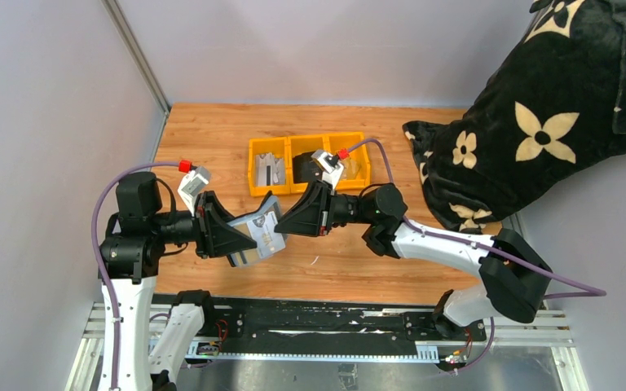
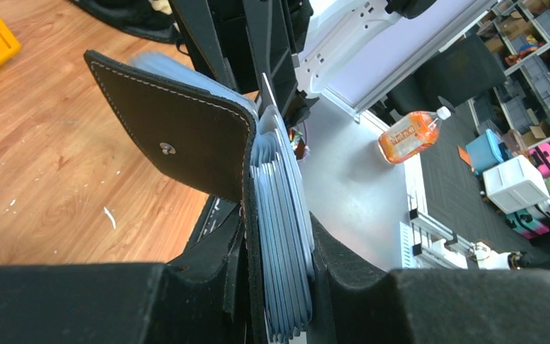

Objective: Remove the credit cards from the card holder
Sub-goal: Remove the credit card from the card holder, then place the credit card in the storage box, then remove the credit card from the card holder.

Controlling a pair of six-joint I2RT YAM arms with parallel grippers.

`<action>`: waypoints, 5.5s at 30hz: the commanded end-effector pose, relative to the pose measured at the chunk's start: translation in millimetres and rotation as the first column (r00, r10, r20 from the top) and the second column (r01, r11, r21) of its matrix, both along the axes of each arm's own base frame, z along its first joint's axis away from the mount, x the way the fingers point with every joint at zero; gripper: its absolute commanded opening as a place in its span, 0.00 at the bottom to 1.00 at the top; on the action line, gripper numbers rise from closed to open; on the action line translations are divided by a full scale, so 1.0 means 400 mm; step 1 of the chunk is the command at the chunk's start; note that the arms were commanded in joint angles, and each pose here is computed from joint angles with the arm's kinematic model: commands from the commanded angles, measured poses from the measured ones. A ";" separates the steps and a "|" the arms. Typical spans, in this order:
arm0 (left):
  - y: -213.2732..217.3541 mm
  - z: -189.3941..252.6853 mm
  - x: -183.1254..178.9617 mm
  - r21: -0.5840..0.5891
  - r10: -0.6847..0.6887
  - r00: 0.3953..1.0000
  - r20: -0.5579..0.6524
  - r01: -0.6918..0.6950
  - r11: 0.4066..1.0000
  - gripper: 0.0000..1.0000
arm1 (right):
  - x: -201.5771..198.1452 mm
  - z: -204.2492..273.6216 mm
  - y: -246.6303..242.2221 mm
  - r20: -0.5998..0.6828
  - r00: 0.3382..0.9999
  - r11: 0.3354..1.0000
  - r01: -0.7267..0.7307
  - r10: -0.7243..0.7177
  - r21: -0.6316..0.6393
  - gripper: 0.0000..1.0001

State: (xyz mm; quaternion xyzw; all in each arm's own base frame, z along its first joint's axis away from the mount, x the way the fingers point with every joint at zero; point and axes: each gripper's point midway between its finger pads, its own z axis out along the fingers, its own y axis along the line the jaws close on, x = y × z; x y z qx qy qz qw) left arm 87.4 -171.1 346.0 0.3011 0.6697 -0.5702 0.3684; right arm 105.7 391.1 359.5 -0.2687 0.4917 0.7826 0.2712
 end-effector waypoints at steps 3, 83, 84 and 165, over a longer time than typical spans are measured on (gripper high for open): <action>-0.001 0.013 -0.008 0.000 -0.004 0.999 0.034 0.004 1.000 0.00 | -0.037 0.035 0.015 0.046 0.997 0.997 -0.061 0.060 0.038 0.27; 0.027 0.057 0.044 0.115 0.101 0.909 0.405 -0.160 0.980 0.00 | 0.859 -0.410 0.275 0.286 0.593 0.356 0.733 -0.753 -0.580 0.44; 0.026 0.058 0.043 0.113 0.097 0.910 0.404 -0.155 0.981 0.00 | 0.851 -0.383 0.267 0.295 0.594 0.366 0.741 -0.749 -0.562 0.47; 0.019 -0.001 0.016 0.095 0.089 0.951 0.296 -0.122 0.988 0.50 | 0.092 0.032 0.006 0.287 0.915 0.921 0.343 -0.283 -0.186 0.00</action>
